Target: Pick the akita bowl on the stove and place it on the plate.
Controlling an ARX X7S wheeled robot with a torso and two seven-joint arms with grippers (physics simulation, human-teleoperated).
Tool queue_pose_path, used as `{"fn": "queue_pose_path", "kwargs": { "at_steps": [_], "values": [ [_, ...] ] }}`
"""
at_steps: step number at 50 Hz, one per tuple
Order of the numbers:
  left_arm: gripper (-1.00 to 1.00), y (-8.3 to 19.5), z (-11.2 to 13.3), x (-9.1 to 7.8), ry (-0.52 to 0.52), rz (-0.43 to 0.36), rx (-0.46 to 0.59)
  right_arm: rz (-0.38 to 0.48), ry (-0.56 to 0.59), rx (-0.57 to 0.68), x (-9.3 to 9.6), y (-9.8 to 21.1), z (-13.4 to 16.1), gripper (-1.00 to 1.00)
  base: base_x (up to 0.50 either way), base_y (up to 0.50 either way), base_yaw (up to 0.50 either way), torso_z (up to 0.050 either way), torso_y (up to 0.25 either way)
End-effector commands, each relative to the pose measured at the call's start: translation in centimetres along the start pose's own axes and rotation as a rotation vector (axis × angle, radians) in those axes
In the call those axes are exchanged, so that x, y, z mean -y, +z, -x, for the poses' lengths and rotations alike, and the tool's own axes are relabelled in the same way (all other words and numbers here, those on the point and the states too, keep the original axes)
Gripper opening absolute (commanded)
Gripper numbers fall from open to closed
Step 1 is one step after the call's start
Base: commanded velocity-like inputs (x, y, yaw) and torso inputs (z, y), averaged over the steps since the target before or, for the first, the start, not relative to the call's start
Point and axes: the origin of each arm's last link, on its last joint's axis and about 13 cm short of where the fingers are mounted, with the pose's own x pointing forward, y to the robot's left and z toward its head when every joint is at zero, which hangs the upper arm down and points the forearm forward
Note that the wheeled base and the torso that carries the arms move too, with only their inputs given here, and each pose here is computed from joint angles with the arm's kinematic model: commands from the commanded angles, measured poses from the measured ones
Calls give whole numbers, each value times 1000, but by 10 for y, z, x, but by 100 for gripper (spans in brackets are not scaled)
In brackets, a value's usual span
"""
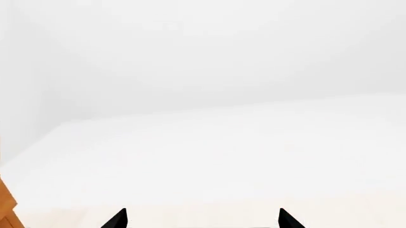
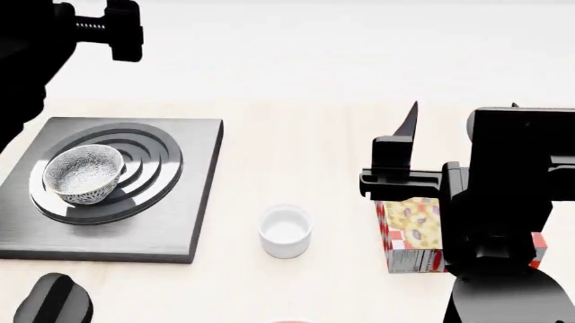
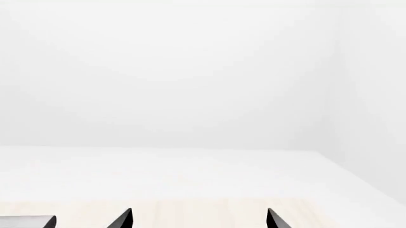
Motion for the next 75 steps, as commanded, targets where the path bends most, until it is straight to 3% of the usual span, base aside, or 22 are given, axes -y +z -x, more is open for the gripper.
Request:
{"fn": "queue_pose_path", "kwargs": {
  "at_steps": [1, 18, 21, 24, 37, 42, 50, 63, 68, 75],
  "values": [
    [100, -1, -3, -6, -26, 0, 38, -1, 2, 0, 0, 0, 0, 100, 0, 0, 0, 0, 0],
    [100, -5, -4, -4, 10, 41, 26, 0, 3, 0, 0, -1, -1, 100, 0, 0, 0, 3, -41],
    [100, -6, -2, -3, -21, 33, 26, 1, 4, 0, 0, -1, 0, 100, 0, 0, 0, 8, -87],
    [100, -6, -3, -4, -5, 79, 11, 2, 7, 0, 0, -1, 0, 100, 0, 0, 0, 0, 0],
    [100, -6, -2, -2, -16, 67, 21, 2, 6, 0, 0, 0, 0, 100, 0, 0, 0, 1, -133],
    [100, -9, -1, -1, -29, 6, 42, 3, 7, 1, 0, -1, 0, 100, 0, 0, 0, 0, 0],
    [100, -7, -2, -1, -14, 44, 26, 4, 7, 2, -1, 0, 0, 100, 0, 0, 0, 1, -166],
    [100, -8, -1, 0, -8, 20, 33, 4, 7, 1, 0, 0, 0, 100, 0, 0, 0, 0, -99],
    [100, -7, 0, 1, -14, 57, 9, 4, 7, 0, 0, 0, 0, 100, 0, 0, 0, 0, 0],
    [100, -8, 0, 8, 54, -39, -38, 8, 6, 3, 0, 0, 0, 100, 0, 0, 0, 0, 0]
  ]
}}
